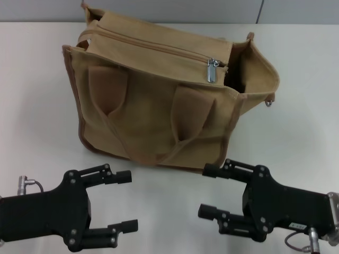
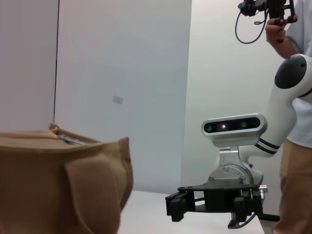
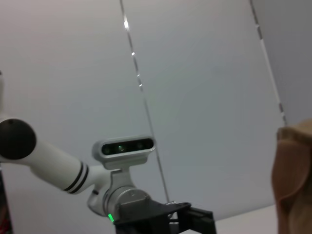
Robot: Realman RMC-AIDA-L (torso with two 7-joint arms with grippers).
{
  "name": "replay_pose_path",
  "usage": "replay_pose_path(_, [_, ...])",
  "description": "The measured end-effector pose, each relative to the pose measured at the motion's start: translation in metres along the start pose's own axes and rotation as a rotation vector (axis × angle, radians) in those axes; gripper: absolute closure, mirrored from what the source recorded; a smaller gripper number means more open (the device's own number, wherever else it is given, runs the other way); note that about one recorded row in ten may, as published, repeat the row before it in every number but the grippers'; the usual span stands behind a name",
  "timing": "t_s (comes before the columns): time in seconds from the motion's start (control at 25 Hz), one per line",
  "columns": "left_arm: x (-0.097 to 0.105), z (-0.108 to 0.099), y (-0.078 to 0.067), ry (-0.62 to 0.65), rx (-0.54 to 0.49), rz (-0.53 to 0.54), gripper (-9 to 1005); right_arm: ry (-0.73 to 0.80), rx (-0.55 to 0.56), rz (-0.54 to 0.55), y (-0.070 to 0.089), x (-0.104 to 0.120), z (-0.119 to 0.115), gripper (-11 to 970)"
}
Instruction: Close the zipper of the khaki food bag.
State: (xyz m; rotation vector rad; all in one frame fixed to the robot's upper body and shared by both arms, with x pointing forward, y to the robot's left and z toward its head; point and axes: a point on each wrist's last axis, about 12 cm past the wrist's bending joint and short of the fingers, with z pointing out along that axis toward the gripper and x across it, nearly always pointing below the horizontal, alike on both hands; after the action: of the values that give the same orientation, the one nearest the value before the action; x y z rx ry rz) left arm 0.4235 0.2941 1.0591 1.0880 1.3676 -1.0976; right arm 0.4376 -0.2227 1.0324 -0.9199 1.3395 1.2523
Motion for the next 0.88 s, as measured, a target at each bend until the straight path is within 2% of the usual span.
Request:
replay_pose_path(0.48, [0.012,0.000,-0.008,0.039,-0.002,-0.037,225,0.021,-0.012,0.006,0.004,0.004,0.000,249])
replay_pose_path(0.88, [0.019,-0.003,-0.018,0.028,-0.022,-0.015,225,0.025,-0.010,-0.003,0.003,0.007,0.006,249])
